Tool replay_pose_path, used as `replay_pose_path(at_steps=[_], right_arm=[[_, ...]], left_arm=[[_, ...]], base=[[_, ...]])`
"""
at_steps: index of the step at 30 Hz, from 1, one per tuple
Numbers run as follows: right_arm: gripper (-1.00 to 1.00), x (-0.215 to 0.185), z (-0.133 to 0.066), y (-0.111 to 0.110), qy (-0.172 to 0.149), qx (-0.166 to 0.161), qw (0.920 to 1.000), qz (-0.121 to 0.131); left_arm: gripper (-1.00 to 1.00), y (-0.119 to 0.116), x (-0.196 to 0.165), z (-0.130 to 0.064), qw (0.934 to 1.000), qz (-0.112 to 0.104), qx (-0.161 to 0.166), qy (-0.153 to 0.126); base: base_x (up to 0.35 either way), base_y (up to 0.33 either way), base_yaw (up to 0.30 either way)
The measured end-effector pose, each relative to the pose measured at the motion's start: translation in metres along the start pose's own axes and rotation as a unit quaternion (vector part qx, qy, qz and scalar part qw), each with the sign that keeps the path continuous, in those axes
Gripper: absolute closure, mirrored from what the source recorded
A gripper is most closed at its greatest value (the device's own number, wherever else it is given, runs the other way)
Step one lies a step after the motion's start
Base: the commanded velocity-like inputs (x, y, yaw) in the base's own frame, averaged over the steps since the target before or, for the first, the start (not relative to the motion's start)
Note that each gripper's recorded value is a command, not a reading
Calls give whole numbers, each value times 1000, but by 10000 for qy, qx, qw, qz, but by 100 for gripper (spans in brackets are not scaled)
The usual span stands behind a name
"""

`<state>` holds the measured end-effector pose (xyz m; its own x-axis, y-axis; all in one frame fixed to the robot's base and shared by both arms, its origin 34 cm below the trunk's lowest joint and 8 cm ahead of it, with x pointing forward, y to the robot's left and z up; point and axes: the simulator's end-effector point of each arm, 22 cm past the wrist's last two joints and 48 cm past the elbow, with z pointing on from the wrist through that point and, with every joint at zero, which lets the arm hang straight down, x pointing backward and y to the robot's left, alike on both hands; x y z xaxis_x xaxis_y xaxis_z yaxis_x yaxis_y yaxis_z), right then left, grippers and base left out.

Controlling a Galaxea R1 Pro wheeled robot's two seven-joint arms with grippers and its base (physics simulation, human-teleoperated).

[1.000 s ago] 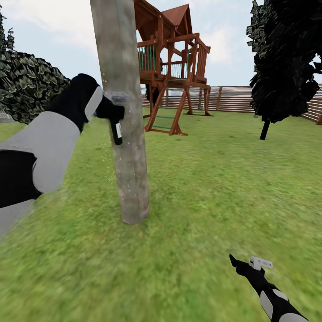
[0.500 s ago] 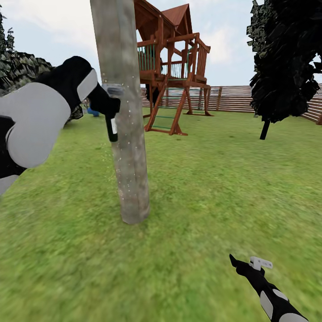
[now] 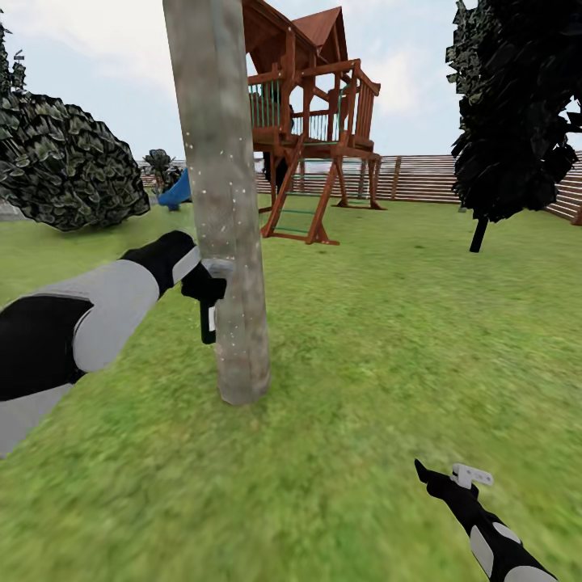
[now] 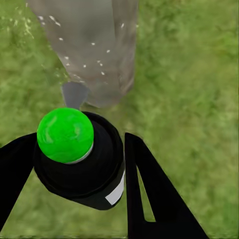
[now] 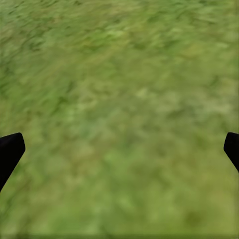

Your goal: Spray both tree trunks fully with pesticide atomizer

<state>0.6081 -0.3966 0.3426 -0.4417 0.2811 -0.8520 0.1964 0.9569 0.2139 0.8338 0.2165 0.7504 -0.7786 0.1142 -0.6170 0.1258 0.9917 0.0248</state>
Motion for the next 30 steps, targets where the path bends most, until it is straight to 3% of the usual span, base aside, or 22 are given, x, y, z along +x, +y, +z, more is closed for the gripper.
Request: replay_pose_path(at_steps=[2,4,9,14,17,19,21,22,24,30], right_arm=[[-100,0,0,0,0,0,10000,0],[-100,0,0,0,3,-1,10000,0],[-100,0,0,0,3,-3,10000,0],[-100,0,0,2,5,-18,10000,-8],[-100,0,0,2,3,-18,10000,-8],[-100,1,0,2,6,-19,10000,-9],[-100,0,0,2,4,-20,10000,-9],[-100,1,0,2,7,-20,10000,-10],[-100,-2,1,-4,-20,26,10000,-41],[-100,-11,-1,-10,-118,63,9999,-99]], left_arm=[[100,-2,19,19,10000,2,28,77],[100,-2,60,53,9995,-13,52,324],[100,13,130,106,9988,-87,29,474],[100,4,194,141,9974,-79,106,709],[100,3,204,146,9972,-104,135,732],[100,-2,245,161,9953,-99,168,949],[100,-3,238,169,9983,-57,181,551],[100,-4,247,174,9985,-51,190,511],[100,-3,269,182,9978,-112,223,619],[100,-18,288,183,9955,-173,374,850]], base=[[0,0,0],[0,0,0],[0,0,0],[0,0,0],[0,0,128],[48,-2,190],[232,-67,56],[283,-162,12],[0,0,0],[0,0,0]])
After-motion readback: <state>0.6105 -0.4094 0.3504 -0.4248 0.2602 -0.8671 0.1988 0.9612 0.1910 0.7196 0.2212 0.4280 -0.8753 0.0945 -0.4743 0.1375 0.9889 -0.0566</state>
